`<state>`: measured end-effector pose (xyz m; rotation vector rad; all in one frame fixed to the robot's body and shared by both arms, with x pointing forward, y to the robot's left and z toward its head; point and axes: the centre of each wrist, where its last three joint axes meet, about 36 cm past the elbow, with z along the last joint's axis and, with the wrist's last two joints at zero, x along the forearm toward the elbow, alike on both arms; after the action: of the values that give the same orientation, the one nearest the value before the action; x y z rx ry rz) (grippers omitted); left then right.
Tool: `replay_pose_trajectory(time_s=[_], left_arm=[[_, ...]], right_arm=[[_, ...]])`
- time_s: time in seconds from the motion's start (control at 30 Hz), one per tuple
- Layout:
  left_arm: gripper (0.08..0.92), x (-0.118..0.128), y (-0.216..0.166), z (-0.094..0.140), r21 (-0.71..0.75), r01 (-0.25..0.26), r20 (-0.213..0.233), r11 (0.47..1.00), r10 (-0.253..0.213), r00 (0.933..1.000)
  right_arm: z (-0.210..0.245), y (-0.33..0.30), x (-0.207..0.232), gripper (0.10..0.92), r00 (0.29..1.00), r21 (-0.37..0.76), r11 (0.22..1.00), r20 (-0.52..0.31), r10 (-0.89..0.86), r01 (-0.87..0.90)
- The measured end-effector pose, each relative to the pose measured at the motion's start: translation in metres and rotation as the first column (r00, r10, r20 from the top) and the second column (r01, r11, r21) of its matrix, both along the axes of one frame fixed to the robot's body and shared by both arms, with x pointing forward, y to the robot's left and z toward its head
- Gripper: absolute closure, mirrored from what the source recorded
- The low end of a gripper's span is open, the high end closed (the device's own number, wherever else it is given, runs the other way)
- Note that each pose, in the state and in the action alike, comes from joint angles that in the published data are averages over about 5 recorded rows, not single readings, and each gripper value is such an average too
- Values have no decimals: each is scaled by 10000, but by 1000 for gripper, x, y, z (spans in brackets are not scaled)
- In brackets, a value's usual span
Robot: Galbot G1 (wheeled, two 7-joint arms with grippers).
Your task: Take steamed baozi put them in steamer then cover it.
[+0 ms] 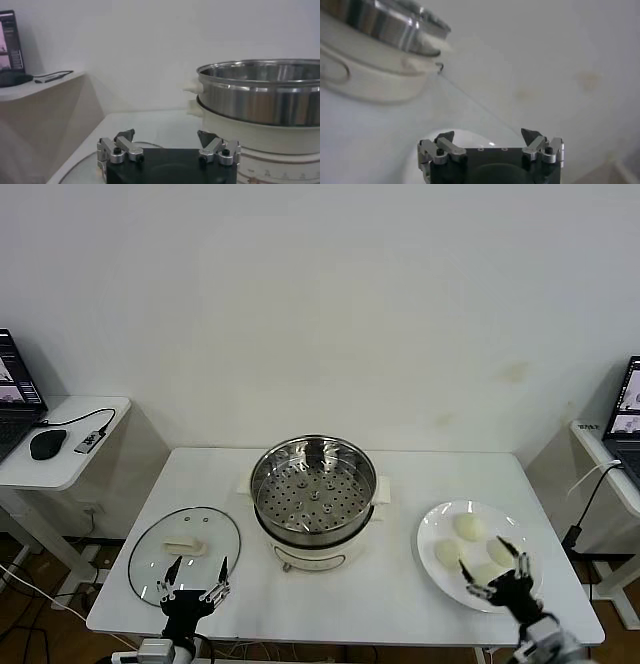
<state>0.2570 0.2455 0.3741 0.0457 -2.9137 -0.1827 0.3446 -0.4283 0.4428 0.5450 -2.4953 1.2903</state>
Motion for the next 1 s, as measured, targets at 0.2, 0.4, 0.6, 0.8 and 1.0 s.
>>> replay_pose_trajectory(time_s=[0.2,0.4,0.6,0.8,1.0], left_arm=[[177,3,-1,2,190,-6,142,9998,3,9999],[177,6,-1,4,385,-12,274,9993,1,9996],[177,9,1,5,501,-128,304,9987,113,9995],[177,12,6,5,658,-223,270,9976,205,9994],[177,14,9,5,776,-258,288,9967,236,9993]], right_arm=[[30,-14,48,200,9894,-1654,9794,-1063,993,-1161],[53,-17,106,200,9461,-2849,9222,-2647,1866,-2616],[62,-16,158,200,8743,-3279,8646,-4321,2211,-3807],[68,-15,198,200,8015,-3331,8315,-5624,2032,-4445],[62,-13,224,200,7415,-3272,8183,-6495,1686,-4726]])
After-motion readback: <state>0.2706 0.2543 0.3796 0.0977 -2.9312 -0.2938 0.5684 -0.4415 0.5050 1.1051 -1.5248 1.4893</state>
